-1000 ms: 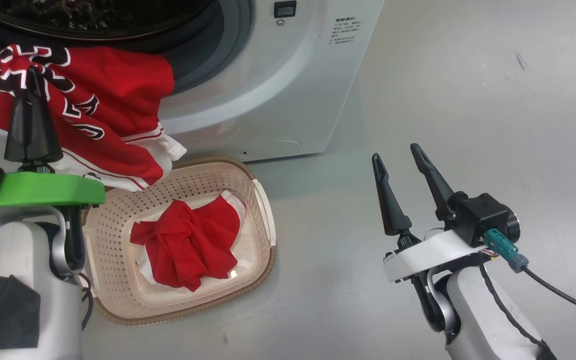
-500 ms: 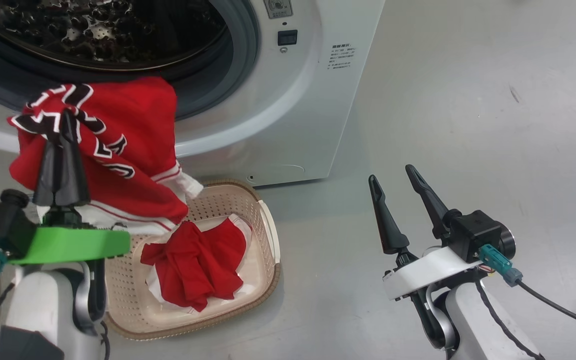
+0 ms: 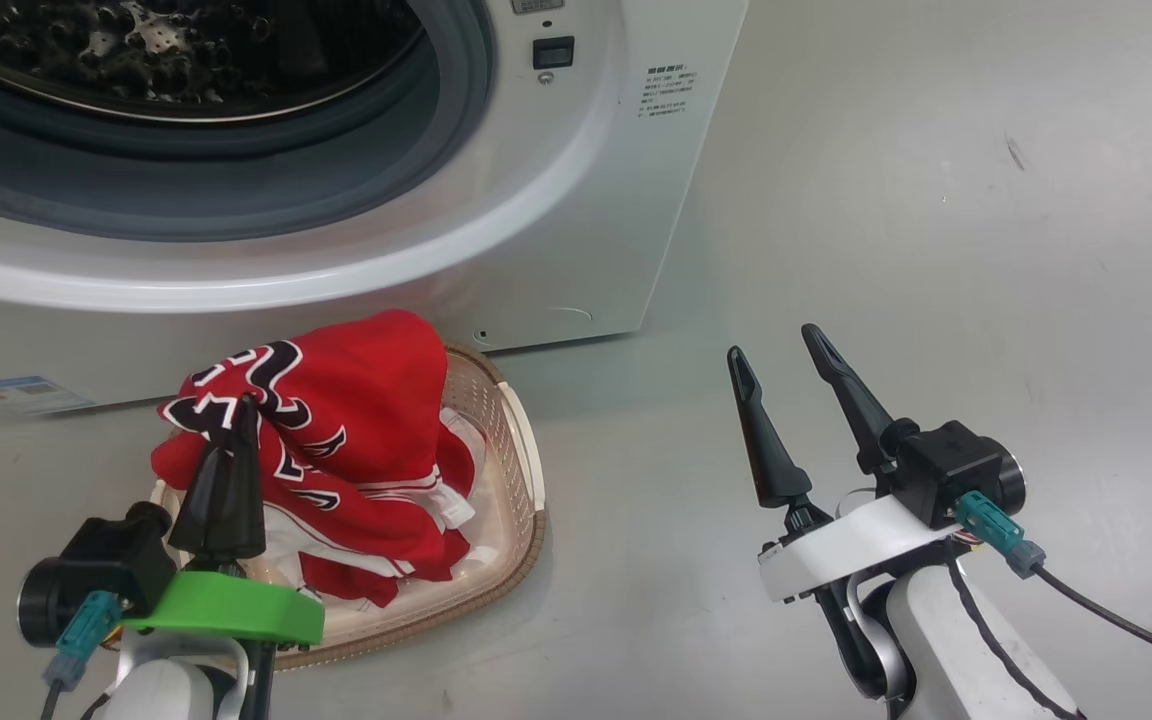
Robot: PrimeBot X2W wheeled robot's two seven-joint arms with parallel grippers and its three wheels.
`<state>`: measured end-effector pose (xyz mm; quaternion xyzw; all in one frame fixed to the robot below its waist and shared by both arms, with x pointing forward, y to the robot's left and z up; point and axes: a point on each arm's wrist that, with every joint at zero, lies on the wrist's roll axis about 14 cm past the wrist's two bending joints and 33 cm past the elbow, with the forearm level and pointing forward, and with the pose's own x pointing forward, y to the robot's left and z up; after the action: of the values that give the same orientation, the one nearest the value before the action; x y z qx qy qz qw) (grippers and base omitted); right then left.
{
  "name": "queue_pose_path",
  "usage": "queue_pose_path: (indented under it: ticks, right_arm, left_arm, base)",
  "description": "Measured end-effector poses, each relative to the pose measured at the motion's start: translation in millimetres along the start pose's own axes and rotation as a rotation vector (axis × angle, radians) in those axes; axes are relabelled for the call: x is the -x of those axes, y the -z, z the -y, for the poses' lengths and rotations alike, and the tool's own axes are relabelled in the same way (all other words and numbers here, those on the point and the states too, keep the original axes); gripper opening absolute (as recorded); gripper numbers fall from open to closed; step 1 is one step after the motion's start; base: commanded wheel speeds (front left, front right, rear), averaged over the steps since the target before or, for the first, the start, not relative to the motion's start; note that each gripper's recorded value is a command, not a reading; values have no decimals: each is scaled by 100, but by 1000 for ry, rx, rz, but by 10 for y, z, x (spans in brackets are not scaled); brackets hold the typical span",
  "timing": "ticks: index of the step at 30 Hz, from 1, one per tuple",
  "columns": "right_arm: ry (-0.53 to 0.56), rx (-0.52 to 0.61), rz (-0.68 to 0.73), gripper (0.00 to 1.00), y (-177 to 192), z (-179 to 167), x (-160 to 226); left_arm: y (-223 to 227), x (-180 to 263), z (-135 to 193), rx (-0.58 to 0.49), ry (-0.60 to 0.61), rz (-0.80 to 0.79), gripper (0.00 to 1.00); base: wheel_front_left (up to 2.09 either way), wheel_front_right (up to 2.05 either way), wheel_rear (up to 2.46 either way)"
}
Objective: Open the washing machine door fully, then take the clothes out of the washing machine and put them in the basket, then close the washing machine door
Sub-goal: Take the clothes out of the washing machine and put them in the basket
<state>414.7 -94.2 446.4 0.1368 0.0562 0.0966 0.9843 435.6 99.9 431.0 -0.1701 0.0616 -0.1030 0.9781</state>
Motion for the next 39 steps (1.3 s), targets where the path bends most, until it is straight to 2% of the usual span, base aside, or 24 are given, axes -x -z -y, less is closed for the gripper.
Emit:
queue_pose_path:
  ticks: [10, 18, 24, 33, 39]
  right_arm:
    - [3, -14, -29, 100, 122, 31, -53]
    - [16, -33, -32, 100, 168, 125, -189]
    - [45, -39, -47, 100, 249, 248, -281]
    - [122, -46, -79, 100, 377, 489, -311]
    - [144, -39, -91, 100, 420, 557, -307]
  left_arm:
    - [700, -14, -97, 38, -20, -219, 0]
    - [1118, -254, -233, -5, 10, -346, 0]
    - [1541, -365, -329, 3, 11, -467, 0]
    - [2252, -233, -492, 29, -23, -693, 0]
    - [2402, -234, -504, 66, -44, -733, 0]
  base:
    - [0, 0, 0]
    - [0, 0, 0]
    - [0, 0, 0]
    - [0, 0, 0]
    - [0, 0, 0]
